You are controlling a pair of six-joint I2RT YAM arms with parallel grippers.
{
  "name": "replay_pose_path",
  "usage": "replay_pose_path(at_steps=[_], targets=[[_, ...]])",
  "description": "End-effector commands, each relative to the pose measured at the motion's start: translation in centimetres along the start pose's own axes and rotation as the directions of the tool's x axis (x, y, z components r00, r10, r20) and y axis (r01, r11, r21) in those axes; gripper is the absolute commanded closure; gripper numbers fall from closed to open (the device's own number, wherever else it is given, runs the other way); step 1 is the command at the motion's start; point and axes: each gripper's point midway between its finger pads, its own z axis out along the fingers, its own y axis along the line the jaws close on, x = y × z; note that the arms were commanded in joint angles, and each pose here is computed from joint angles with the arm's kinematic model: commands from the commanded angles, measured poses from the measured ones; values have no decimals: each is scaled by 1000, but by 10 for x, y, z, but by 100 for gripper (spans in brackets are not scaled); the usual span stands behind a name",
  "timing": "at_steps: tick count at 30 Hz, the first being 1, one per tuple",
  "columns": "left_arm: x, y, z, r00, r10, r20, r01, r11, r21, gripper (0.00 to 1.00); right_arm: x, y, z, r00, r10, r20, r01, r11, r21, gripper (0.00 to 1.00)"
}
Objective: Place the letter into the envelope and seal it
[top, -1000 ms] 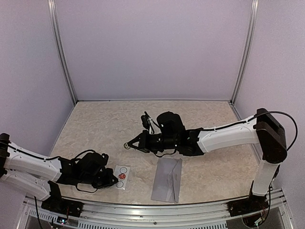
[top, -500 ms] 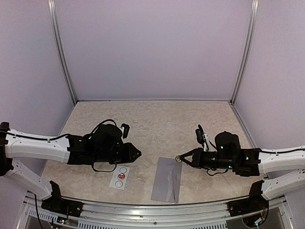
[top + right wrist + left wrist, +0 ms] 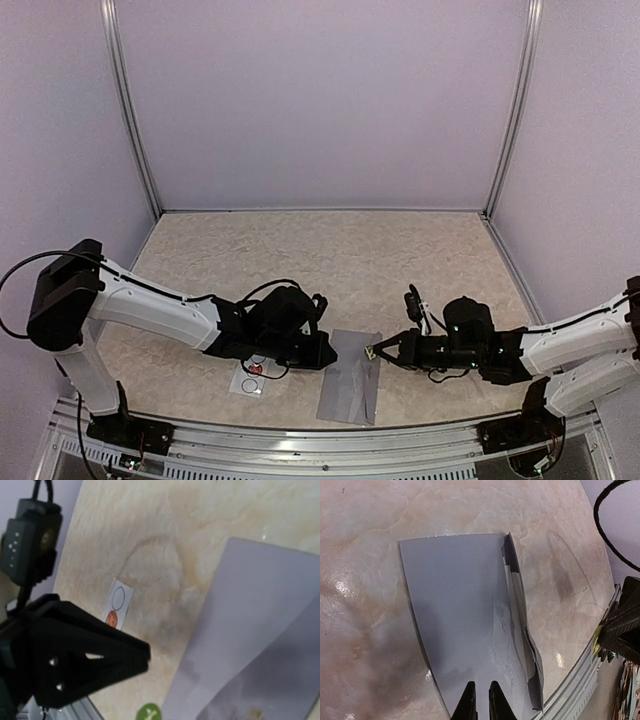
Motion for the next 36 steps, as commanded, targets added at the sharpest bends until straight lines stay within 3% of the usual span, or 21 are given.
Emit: replay_pose_path(at_steps=[1, 23, 36], targets=[[8, -12, 14, 999, 24, -41, -21, 998, 59, 92, -1, 13, 14, 1000, 10, -14, -11, 996, -94, 100], [38, 25, 27, 994, -1, -106, -1, 1000, -22, 95, 38, -28, 54, 981, 120, -152, -129, 991, -47, 100], [24, -6, 27, 998, 23, -56, -20, 999, 50, 97, 47, -49, 60, 972, 156, -174, -150, 988, 45, 100]])
